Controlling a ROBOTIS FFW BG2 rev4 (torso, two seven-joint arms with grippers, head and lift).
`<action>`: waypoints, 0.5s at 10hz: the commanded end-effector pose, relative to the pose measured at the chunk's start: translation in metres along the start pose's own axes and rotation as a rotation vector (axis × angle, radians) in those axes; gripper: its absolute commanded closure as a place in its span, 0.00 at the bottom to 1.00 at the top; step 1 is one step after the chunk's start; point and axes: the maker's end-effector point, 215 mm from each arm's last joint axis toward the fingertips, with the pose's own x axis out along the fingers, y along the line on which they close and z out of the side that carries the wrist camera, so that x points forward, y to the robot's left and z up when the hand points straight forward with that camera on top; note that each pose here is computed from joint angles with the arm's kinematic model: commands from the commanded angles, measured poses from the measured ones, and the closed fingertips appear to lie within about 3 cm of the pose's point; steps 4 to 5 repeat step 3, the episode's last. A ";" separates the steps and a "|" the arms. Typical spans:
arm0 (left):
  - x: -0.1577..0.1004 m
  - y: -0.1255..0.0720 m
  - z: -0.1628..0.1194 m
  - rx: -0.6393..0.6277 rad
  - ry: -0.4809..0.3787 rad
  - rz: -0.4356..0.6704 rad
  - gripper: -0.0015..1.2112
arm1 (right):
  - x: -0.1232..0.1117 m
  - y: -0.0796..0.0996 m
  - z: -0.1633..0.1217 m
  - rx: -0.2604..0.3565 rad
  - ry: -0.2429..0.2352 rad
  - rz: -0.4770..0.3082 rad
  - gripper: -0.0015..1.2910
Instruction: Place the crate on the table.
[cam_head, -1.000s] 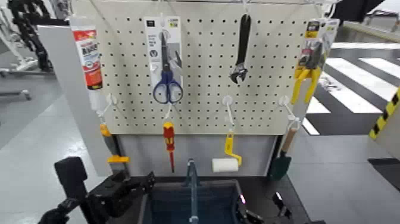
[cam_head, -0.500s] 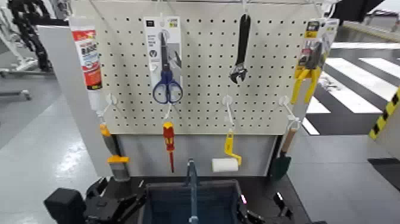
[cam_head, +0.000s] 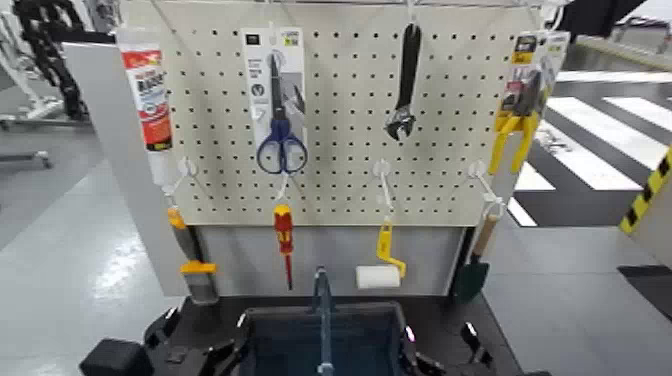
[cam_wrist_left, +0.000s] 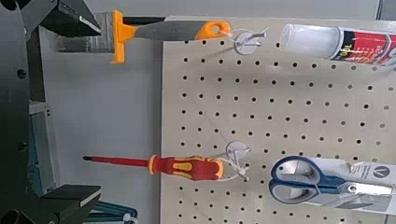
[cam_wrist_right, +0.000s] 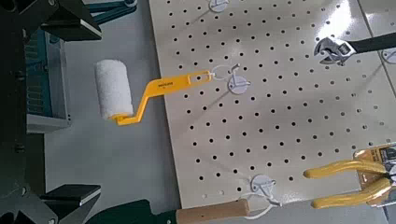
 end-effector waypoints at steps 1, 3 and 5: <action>0.000 -0.001 -0.004 0.002 0.005 -0.002 0.09 | 0.001 0.000 0.003 -0.016 -0.005 0.002 0.11; 0.001 -0.001 -0.008 0.002 0.011 -0.004 0.09 | 0.001 -0.002 0.006 -0.032 -0.010 0.002 0.11; 0.001 -0.001 -0.008 0.002 0.011 -0.004 0.09 | 0.001 -0.002 0.006 -0.032 -0.010 0.002 0.11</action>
